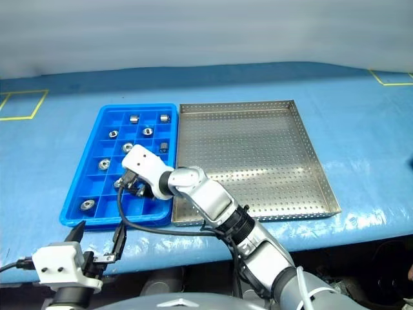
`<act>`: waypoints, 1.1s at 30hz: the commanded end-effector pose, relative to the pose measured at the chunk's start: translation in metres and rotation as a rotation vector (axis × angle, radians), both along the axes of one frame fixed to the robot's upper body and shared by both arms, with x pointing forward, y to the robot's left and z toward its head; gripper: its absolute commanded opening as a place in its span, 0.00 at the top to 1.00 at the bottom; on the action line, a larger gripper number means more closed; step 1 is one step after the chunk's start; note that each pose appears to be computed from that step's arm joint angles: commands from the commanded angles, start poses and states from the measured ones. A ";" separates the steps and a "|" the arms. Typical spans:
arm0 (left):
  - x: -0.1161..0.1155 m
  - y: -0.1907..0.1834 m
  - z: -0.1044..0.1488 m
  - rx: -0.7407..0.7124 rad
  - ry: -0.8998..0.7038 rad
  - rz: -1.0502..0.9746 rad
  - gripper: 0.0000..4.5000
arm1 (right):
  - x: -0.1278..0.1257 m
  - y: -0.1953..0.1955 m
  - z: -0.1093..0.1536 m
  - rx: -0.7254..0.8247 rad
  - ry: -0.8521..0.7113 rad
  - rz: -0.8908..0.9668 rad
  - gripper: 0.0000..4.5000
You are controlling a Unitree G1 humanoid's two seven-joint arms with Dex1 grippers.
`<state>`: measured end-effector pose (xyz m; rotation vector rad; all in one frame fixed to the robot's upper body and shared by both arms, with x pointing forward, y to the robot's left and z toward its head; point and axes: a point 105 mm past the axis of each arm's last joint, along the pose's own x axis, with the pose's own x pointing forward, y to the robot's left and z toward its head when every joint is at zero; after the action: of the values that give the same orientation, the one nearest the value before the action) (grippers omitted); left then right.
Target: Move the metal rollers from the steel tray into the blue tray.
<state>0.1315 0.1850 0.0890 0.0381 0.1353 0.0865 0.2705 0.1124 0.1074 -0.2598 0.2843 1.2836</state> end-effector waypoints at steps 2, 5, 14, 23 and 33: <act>-0.002 -0.008 0.009 -0.005 -0.043 -0.024 0.00 | -0.017 0.004 -0.009 -0.017 0.035 0.067 0.59; 0.000 -0.010 0.009 -0.011 -0.046 -0.033 0.00 | -0.024 0.002 -0.024 -0.052 0.079 0.081 0.59; 0.009 -0.013 0.010 -0.017 -0.059 -0.108 0.00 | -0.023 -0.001 -0.011 0.014 0.119 0.072 0.16; 0.047 -0.014 0.022 -0.001 -0.100 -0.323 0.00 | -0.001 -0.041 0.037 0.207 0.030 -0.077 0.01; 0.098 -0.015 0.035 0.026 -0.148 -0.393 0.00 | 0.022 -0.103 0.035 0.228 -0.070 -0.404 0.01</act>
<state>0.2260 0.1698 0.1233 0.0749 -0.0243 -0.2930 0.2915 0.0168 0.1285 -0.0525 0.1958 0.9391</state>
